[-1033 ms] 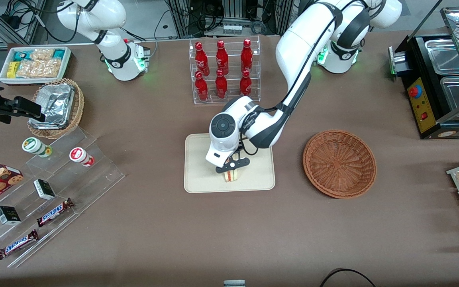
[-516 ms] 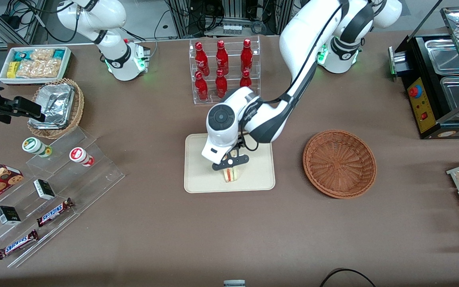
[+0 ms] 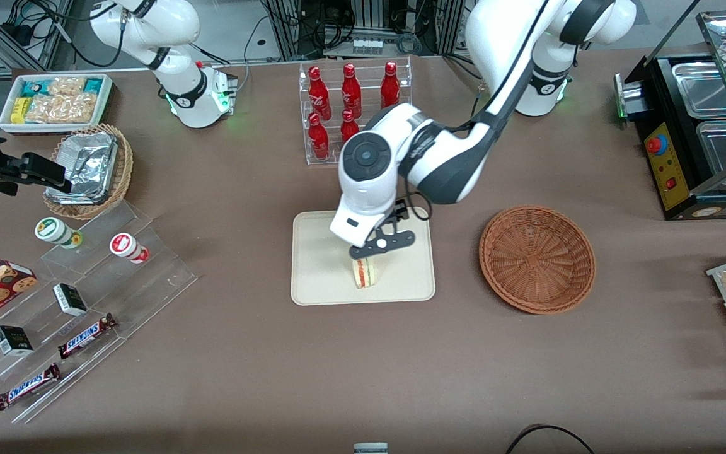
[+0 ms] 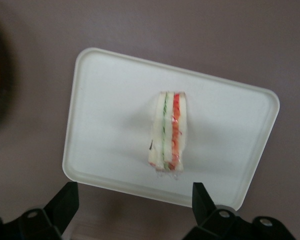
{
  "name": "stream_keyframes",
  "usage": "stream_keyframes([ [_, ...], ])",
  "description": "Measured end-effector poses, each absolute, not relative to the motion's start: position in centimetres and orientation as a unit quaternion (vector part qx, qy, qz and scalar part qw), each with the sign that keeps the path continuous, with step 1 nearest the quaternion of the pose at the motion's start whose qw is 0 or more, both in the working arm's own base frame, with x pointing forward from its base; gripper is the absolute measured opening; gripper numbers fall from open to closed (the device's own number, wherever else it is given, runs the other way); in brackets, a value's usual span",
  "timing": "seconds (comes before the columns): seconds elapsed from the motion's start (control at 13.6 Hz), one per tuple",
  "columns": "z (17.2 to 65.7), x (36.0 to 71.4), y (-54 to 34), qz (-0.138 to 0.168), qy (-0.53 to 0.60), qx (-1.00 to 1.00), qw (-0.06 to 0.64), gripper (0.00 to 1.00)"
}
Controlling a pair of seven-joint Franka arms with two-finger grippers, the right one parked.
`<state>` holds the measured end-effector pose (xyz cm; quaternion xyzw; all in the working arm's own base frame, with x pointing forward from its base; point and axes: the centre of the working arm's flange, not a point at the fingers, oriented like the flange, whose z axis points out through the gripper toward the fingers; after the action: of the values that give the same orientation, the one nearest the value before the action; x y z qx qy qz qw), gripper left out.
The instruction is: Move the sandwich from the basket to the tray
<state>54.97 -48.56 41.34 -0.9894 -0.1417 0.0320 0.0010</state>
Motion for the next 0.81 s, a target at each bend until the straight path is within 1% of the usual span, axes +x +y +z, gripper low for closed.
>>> stream_keyframes([
  [0.15,43.3,57.2,-44.9,0.031,-0.166,-0.986,0.001,1.00],
  [0.3,44.2,58.5,-41.5,0.036,-0.178,-0.983,0.006,1.00],
  [0.59,44.6,59.4,-35.3,0.053,-0.123,-0.991,0.016,1.00],
  [0.81,44.8,59.2,-31.2,0.065,-0.113,-0.991,0.022,1.00],
])
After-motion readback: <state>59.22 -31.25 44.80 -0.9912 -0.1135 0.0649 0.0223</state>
